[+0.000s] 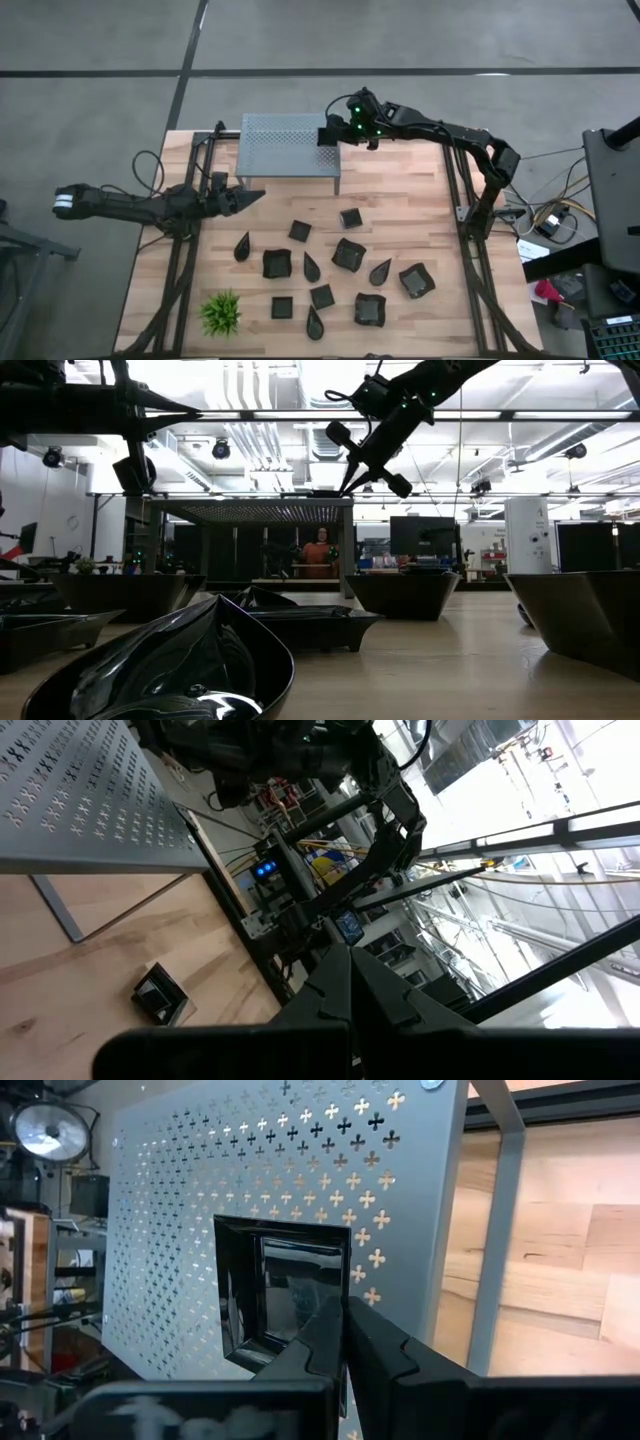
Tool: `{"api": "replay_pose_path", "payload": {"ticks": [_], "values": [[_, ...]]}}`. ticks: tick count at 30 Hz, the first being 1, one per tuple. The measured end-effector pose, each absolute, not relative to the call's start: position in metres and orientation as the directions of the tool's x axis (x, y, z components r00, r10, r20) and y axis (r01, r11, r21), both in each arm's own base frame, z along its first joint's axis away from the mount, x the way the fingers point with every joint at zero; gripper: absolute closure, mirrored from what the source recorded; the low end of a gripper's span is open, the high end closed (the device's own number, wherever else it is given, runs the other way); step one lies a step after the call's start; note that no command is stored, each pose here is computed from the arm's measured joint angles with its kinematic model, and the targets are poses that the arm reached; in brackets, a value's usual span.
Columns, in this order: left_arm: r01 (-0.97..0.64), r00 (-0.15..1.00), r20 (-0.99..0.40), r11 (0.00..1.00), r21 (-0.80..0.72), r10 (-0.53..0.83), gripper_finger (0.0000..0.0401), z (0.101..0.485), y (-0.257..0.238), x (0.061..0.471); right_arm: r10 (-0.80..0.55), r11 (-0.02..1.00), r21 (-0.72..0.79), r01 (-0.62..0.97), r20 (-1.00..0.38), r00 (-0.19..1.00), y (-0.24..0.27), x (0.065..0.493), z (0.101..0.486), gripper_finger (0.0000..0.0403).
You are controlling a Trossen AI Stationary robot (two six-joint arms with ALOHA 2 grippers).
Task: Pick & Place Mini shaped plates
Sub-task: Put the square plate on the right shelf, then stack the square plate on top of the other square plate on the shelf
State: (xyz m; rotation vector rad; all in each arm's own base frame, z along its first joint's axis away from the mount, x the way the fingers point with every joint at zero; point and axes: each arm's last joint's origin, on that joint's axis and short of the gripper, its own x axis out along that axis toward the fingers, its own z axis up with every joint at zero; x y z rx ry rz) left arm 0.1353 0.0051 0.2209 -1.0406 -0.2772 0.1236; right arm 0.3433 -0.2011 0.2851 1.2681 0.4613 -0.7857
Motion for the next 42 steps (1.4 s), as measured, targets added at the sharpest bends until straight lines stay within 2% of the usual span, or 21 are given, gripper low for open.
{"api": "replay_pose_path", "payload": {"ticks": [10,20,28,35,42], "values": [[0.03,0.958,0.168,0.503,-0.864,0.231,0.0401,0.221,0.005,0.135,-0.265,0.11,0.659,0.744,-0.702,0.661,-0.201,0.343,0.285,0.0391],[0.03,0.958,0.168,0.503,-0.864,0.231,0.0401,0.221,0.005,0.135,-0.269,0.107,0.657,0.746,-0.703,0.658,-0.201,0.343,0.284,0.0336],[0.03,0.958,0.168,0.502,-0.864,0.232,0.0401,0.221,0.005,0.135,-0.264,0.187,0.64,0.745,-0.698,0.666,-0.199,0.34,0.289,0.0313],[0.04,0.962,0.168,0.5,-0.865,0.215,0.0401,0.221,0.004,0.135,-0.118,0.286,0.632,0.72,-0.722,0.681,-0.186,0.329,0.299,0.0312],[0.045,0.964,0.168,0.5,-0.865,0.204,0.0401,0.221,0.004,0.136,0.019,0.378,0.562,0.735,-0.799,0.601,-0.154,0.316,0.305,0.0323]]}}
